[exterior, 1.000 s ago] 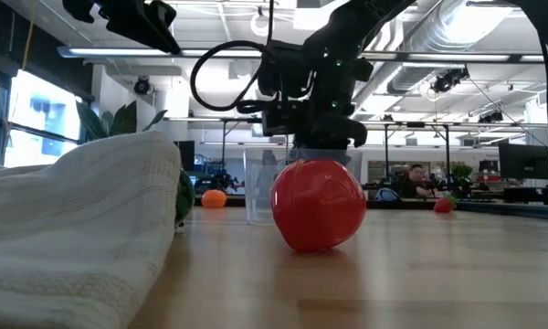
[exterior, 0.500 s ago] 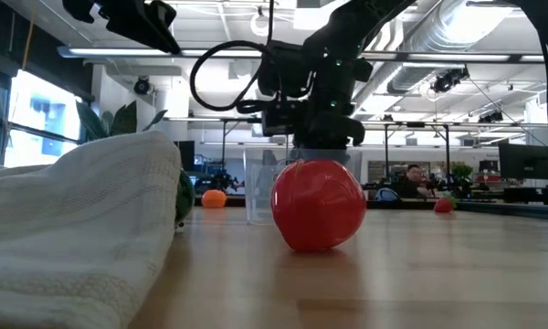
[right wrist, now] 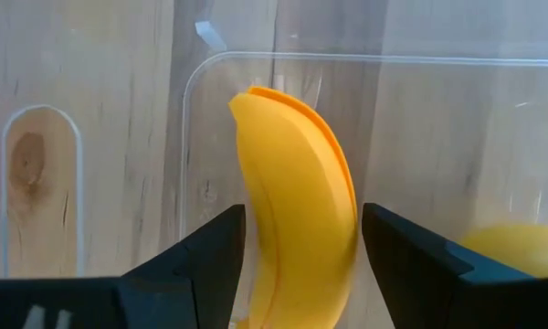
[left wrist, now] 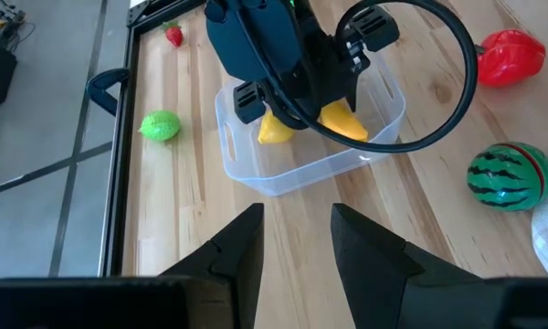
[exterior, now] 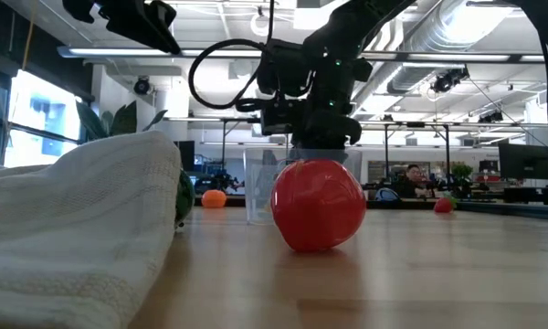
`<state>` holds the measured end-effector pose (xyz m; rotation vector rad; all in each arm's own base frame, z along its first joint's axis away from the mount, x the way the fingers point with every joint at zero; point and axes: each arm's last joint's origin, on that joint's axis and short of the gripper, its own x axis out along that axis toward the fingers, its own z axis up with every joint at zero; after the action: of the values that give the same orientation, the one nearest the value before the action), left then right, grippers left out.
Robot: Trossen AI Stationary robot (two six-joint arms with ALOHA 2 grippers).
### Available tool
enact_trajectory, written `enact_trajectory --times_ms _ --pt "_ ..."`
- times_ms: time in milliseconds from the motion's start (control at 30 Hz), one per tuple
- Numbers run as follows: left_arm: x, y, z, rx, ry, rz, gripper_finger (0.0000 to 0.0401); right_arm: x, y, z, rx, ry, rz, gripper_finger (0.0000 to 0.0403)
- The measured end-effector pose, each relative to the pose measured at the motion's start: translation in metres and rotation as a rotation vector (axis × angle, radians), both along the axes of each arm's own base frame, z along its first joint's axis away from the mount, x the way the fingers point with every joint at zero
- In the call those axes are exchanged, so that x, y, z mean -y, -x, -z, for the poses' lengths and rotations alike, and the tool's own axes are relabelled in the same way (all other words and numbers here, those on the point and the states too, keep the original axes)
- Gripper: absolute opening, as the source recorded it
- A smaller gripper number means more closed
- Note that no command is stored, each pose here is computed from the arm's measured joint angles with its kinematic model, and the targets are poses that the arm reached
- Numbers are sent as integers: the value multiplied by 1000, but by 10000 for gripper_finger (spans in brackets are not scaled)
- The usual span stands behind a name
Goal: Pick and placing Produce into tupperware
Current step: Put the red strawberry into the transparent bin
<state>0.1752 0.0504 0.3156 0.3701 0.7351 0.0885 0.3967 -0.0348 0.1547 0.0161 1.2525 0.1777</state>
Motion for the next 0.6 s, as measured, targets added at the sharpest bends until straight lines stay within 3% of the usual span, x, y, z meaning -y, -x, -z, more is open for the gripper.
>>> enact_trajectory --times_ms 233,600 --pt "0 0 0 0 0 0 117 0 4 -13 7 2 1 211" --pt "0 0 0 -1 0 0 117 1 4 -67 45 69 -5 211"
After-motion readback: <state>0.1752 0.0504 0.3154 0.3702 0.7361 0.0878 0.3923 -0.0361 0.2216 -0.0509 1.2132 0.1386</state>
